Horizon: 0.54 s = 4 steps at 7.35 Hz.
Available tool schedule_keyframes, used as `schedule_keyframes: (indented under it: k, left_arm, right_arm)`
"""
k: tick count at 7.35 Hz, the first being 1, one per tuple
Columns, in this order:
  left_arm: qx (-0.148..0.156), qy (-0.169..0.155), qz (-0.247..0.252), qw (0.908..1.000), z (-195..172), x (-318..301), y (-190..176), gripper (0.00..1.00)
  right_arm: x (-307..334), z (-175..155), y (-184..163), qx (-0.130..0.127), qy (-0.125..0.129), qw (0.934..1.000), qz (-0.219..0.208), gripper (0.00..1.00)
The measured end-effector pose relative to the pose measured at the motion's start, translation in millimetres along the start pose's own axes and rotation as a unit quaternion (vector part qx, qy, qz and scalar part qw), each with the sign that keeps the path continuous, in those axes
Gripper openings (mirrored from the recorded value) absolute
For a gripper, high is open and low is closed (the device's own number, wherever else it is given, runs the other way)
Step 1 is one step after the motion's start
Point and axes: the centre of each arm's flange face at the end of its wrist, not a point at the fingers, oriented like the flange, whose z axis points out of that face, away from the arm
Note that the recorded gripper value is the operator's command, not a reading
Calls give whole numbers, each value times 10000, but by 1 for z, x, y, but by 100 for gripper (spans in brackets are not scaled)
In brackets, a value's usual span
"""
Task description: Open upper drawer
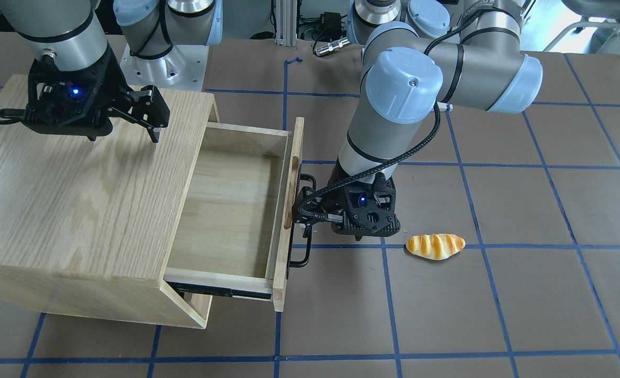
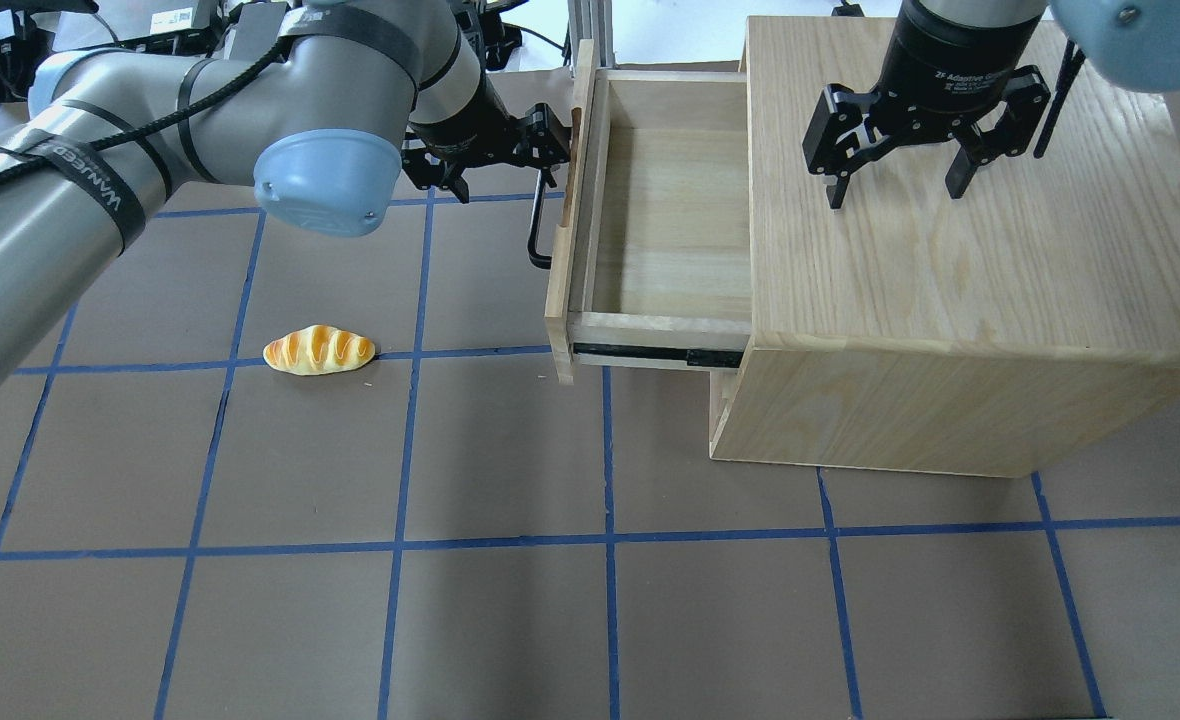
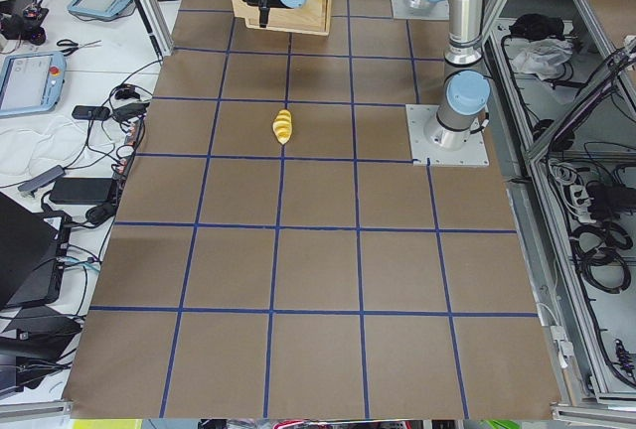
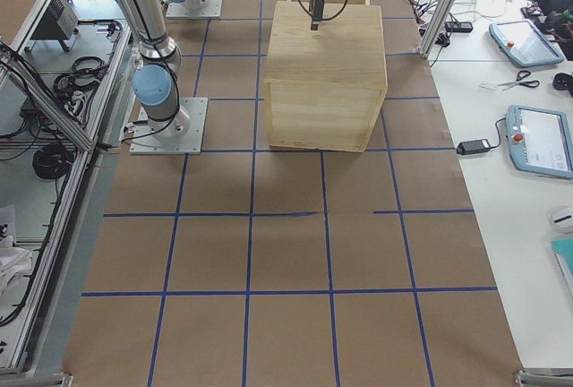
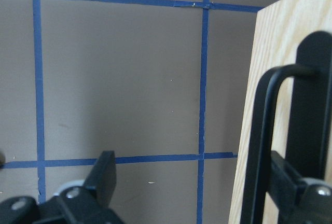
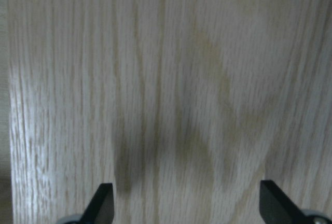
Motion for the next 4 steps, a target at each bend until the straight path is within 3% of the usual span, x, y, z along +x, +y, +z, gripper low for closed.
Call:
schedule_keyframes:
  k: [4]
  left_arm:
    - [4, -38, 21, 10000, 0, -11, -5, 100]
  right_arm:
    - [0, 0, 0, 4, 0, 10000, 1, 100]
